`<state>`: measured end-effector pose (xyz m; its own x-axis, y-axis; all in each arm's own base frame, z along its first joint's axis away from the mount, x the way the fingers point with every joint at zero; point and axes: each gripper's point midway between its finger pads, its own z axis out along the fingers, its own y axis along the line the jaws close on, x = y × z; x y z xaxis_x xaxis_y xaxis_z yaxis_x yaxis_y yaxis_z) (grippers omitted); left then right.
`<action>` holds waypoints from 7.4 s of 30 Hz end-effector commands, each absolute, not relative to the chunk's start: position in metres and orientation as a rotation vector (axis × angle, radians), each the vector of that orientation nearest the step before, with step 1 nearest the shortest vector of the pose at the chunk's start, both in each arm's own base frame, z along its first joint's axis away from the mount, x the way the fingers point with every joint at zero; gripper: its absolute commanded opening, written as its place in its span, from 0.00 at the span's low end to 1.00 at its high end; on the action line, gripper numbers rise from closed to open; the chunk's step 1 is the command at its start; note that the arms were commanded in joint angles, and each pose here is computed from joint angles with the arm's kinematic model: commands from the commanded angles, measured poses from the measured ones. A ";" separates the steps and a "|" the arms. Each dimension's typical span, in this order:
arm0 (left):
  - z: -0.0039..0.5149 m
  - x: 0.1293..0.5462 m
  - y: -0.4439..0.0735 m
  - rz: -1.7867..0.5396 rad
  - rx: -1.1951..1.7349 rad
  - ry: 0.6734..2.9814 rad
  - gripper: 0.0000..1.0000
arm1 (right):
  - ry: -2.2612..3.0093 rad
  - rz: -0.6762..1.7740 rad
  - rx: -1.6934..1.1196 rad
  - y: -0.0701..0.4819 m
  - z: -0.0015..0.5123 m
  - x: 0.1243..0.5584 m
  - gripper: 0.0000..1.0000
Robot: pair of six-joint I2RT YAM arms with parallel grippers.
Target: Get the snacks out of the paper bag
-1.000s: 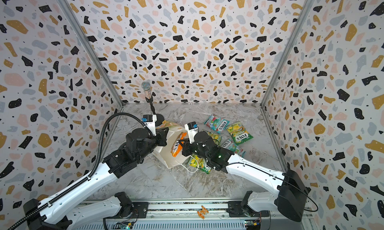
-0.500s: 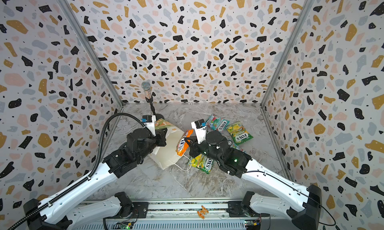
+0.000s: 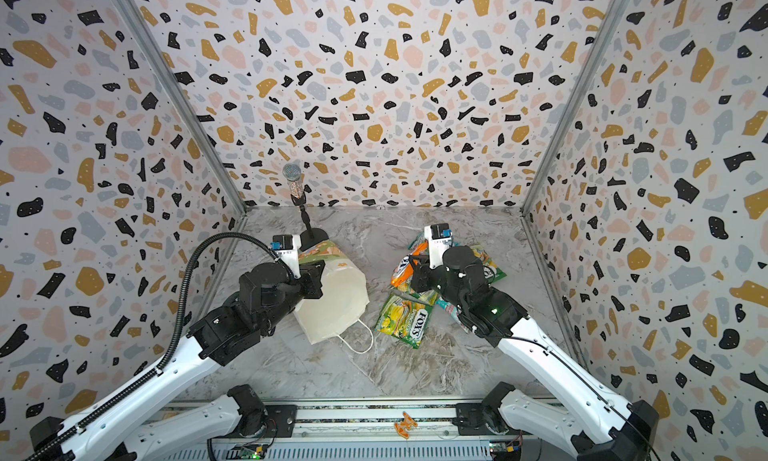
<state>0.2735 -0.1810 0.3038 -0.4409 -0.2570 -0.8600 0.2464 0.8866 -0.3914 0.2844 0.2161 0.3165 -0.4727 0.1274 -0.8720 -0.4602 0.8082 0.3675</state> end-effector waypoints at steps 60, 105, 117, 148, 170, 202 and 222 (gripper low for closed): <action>0.352 0.261 -0.183 -0.715 -0.033 1.857 0.00 | 2.313 0.813 -0.423 0.269 0.136 0.565 0.60; 0.369 0.272 -0.196 -0.805 -0.084 1.788 0.00 | 2.180 1.261 -0.811 0.275 0.151 0.138 0.81; 0.371 0.271 -0.197 -0.819 -0.084 1.783 0.00 | 2.183 1.309 -0.783 0.303 0.139 0.148 0.69; 0.354 0.292 -0.210 -0.709 -0.035 1.846 0.00 | 2.009 1.088 -0.535 0.272 0.267 0.196 0.00; 0.339 0.327 -0.211 -0.579 0.002 1.848 0.04 | 2.028 0.948 -0.508 0.276 0.263 0.271 0.05; 0.421 0.301 -0.141 -0.290 0.010 1.634 1.00 | 1.789 0.866 -0.624 0.271 0.340 0.268 0.97; 0.430 0.293 -0.089 -0.034 -0.125 1.578 1.00 | 1.623 0.756 -0.471 0.264 0.365 0.304 0.97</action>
<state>0.2973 -0.1076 0.4164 -0.0708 -0.0791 -0.9943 0.0184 0.9966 -0.0806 0.3014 0.2722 0.3363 -0.2845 0.0342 -0.9581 -0.6940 0.6822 0.2304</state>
